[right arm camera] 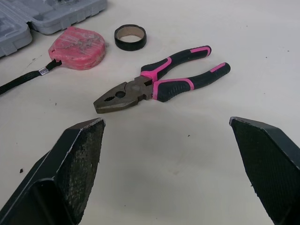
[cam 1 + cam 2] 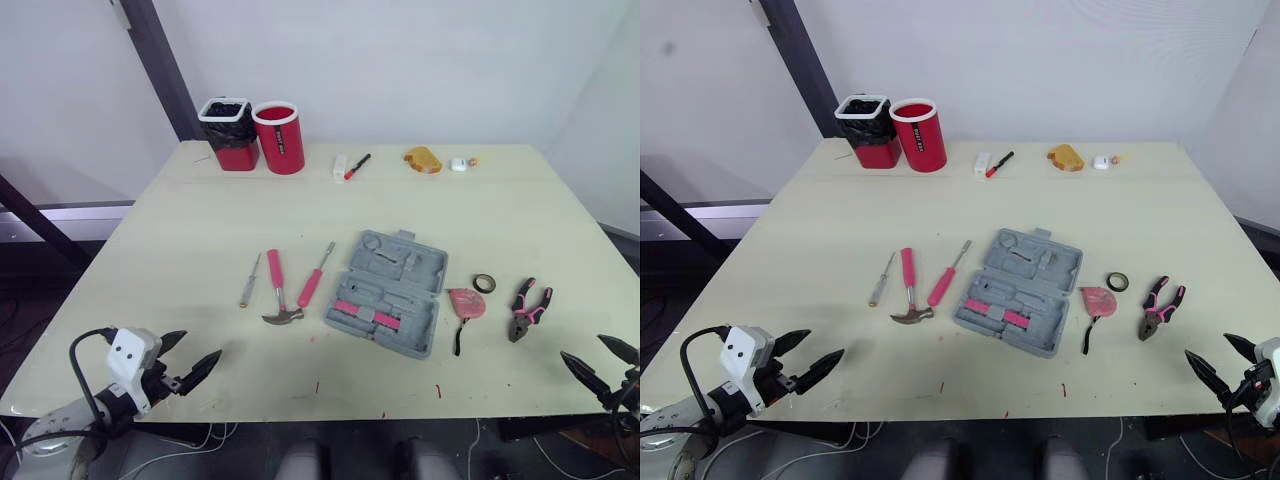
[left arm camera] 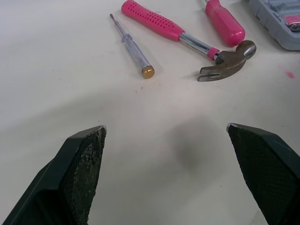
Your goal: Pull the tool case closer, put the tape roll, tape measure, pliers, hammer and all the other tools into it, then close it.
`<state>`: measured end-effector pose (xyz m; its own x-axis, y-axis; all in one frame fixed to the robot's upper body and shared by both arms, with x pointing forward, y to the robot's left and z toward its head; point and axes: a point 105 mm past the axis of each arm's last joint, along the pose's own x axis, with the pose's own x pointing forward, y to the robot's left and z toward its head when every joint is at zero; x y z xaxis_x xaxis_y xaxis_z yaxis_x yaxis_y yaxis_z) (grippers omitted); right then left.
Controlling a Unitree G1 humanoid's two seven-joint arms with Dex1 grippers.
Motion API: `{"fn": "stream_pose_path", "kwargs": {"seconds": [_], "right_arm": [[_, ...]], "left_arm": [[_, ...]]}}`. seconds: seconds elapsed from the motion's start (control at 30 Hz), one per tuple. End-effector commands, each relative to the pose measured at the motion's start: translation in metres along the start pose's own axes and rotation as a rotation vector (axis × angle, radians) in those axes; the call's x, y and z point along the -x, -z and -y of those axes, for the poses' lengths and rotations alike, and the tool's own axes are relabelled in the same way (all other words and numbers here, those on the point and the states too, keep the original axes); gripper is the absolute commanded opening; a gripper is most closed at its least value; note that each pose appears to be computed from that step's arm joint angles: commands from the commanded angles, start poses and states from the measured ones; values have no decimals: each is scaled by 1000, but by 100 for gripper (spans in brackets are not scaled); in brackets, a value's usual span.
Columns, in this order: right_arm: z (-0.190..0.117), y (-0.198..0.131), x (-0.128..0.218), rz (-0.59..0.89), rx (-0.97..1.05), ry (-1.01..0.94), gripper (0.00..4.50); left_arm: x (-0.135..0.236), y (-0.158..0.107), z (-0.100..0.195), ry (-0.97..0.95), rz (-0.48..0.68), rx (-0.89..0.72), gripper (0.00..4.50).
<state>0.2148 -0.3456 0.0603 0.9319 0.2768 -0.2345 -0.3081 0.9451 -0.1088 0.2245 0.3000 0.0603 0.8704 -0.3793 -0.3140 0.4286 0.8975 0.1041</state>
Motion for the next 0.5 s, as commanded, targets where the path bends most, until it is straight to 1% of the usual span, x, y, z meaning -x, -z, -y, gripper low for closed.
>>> {"fn": "stream_pose_path", "kwargs": {"seconds": [0.03,0.5], "right_arm": [[2,-10,2,20,34,4,450],[-3,-8,2,12,36,1,450]], "left_arm": [[1,-2,-2,0,12,-21,440],[1,2,-8,1,9,-36,440]]}}
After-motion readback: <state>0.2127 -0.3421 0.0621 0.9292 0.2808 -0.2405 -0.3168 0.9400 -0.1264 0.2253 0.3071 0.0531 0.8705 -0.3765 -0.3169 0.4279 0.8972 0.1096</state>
